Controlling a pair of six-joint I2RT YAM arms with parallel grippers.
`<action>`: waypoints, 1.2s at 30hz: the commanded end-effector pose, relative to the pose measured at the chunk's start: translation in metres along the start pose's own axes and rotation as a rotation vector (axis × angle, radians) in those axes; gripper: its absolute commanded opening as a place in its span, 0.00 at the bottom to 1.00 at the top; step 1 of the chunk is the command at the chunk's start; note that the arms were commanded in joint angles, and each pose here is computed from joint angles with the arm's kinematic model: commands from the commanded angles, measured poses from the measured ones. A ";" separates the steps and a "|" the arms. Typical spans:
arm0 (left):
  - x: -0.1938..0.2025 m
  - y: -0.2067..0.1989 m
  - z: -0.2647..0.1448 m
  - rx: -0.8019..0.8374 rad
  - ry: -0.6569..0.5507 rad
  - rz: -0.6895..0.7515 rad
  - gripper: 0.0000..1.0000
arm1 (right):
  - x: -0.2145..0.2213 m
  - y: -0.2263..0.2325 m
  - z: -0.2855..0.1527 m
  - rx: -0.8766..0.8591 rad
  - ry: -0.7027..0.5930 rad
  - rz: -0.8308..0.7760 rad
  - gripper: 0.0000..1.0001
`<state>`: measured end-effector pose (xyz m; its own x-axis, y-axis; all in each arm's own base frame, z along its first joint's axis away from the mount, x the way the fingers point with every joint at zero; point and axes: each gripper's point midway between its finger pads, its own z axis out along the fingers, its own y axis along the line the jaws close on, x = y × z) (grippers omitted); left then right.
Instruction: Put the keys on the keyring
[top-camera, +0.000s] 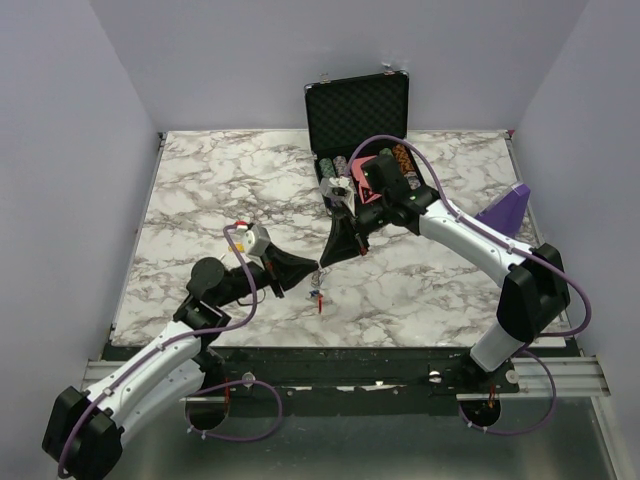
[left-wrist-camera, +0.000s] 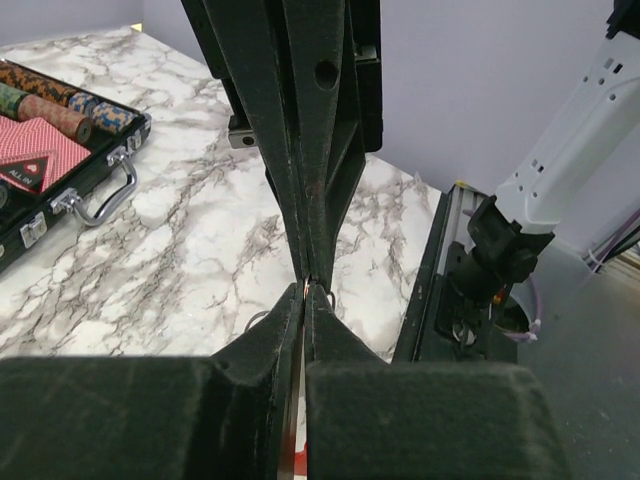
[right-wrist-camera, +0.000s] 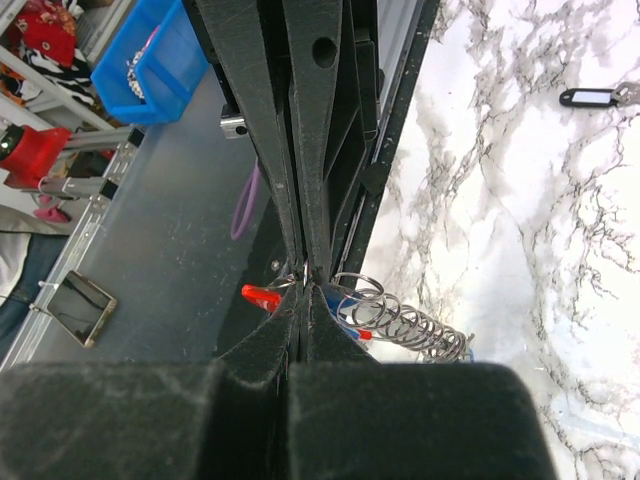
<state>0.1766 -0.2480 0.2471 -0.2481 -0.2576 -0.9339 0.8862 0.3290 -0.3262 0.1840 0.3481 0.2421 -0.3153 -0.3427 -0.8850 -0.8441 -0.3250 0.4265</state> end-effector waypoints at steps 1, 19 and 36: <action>0.001 -0.005 0.002 0.038 0.055 0.025 0.10 | 0.002 -0.003 0.002 0.007 0.014 0.006 0.01; 0.013 -0.006 0.000 0.060 0.310 0.078 0.13 | 0.007 -0.005 0.002 0.029 0.051 -0.008 0.00; 0.015 -0.006 -0.001 0.087 0.457 0.082 0.19 | 0.009 -0.002 0.007 0.017 0.062 -0.015 0.00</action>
<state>0.1735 -0.2546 0.2312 -0.3159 0.1495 -0.9370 0.9203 0.2887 -0.2642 0.1813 0.3460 0.2262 -0.3007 -0.3958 -0.8677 -0.8522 -0.2969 0.4308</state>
